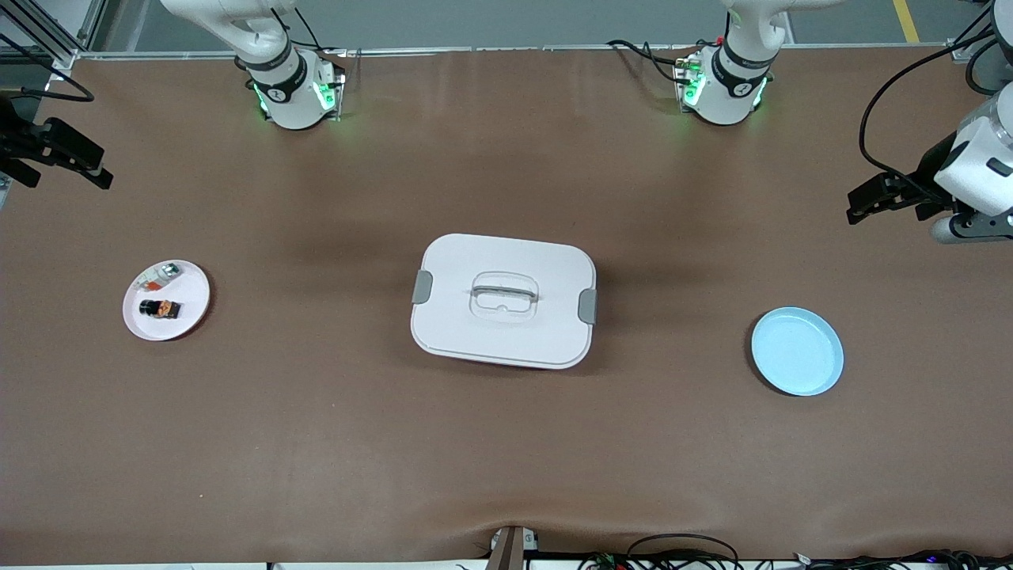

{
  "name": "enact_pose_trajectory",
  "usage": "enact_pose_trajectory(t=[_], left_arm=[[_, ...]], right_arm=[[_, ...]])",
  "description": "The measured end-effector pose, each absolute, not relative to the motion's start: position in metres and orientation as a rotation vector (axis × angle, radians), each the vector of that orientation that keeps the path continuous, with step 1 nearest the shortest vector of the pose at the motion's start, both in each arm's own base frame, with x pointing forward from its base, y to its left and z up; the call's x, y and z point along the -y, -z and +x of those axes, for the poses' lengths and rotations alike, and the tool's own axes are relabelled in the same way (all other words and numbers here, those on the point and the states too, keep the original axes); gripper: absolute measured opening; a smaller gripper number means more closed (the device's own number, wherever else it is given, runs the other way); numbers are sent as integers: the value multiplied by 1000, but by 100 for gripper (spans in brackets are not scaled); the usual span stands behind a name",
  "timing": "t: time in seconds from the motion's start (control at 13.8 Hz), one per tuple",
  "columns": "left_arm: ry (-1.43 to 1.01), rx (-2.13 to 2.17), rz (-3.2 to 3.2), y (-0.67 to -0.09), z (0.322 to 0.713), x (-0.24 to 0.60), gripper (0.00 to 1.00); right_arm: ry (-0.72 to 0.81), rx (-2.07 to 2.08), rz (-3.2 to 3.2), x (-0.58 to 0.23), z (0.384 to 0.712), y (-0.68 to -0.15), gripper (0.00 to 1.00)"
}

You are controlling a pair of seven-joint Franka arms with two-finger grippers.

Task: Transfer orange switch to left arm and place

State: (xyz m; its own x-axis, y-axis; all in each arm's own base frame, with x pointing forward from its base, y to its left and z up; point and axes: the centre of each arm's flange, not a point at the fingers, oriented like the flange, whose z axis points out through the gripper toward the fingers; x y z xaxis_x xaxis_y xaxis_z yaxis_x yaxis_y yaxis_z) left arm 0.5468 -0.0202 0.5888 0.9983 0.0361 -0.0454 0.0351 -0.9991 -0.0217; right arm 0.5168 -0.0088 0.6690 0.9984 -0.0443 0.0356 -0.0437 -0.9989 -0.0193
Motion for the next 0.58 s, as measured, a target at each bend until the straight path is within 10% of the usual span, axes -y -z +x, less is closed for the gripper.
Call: enact_pose_trajectory(t=[0.58], left_arm=[[-71, 55, -3119, -589, 547, 20, 100]], right_arm=[[64, -68, -3122, 9, 517, -669, 100]])
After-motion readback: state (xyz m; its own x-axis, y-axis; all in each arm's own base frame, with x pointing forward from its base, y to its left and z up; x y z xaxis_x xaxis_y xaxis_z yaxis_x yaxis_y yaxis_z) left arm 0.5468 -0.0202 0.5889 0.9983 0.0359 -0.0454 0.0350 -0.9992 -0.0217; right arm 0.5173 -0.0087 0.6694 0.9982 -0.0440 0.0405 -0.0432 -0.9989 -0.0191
